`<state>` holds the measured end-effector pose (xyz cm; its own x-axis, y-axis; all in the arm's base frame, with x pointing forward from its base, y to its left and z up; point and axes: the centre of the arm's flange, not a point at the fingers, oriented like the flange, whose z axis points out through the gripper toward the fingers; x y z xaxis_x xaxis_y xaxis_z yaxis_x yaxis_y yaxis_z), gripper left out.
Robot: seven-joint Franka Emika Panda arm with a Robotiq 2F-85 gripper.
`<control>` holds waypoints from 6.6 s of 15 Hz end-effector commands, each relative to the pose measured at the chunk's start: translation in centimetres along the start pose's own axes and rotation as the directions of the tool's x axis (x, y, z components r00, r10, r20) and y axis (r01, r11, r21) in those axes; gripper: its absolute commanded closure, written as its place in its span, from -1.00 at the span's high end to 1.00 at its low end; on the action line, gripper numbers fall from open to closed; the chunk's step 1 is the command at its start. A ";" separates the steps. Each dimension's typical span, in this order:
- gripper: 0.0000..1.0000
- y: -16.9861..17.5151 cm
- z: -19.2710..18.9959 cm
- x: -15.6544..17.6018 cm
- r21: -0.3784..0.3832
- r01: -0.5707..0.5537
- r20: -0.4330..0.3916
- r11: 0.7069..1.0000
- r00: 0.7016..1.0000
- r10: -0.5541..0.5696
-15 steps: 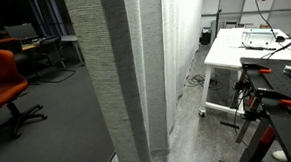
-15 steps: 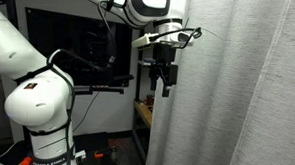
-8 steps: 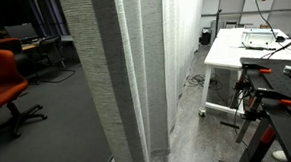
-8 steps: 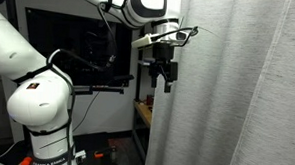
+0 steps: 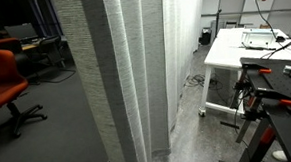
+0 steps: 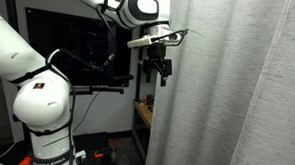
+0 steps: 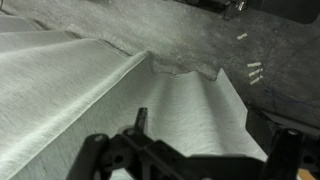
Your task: Draw the light grey curtain open
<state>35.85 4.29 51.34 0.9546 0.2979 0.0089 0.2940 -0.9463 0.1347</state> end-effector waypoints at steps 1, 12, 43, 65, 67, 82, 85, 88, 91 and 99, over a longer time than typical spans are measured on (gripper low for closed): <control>1.00 -2.2 -0.6 1.0 0.032 0.104 -0.056 0.994 0.993 -0.102; 1.00 -8.5 -2.7 0.2 0.074 0.425 -0.138 0.902 0.900 -0.413; 1.00 -19.0 -3.1 12.9 0.024 0.540 -0.345 0.842 0.794 -0.500; 1.00 -22.5 -3.0 19.0 -0.080 0.518 -0.632 0.852 0.635 -0.445; 0.64 -22.7 -3.0 19.3 -0.083 0.512 -0.641 0.855 0.630 -0.439; -0.99 -20.7 -3.2 19.8 -0.084 0.477 -0.657 0.875 0.633 -0.409; -0.99 -19.5 -3.3 19.7 -0.072 0.478 -0.655 0.875 0.639 -0.403; -0.99 -17.9 -3.1 20.0 -0.062 0.460 -0.650 0.886 0.655 -0.385; -0.99 -15.5 -2.8 20.2 -0.046 0.411 -0.649 0.911 0.681 -0.340; -0.99 -6.3 -1.4 22.1 -0.002 0.254 -0.638 0.967 0.744 -0.197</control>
<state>53.58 19.41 51.45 0.6051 0.5257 0.5980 0.5584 -0.8156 0.1520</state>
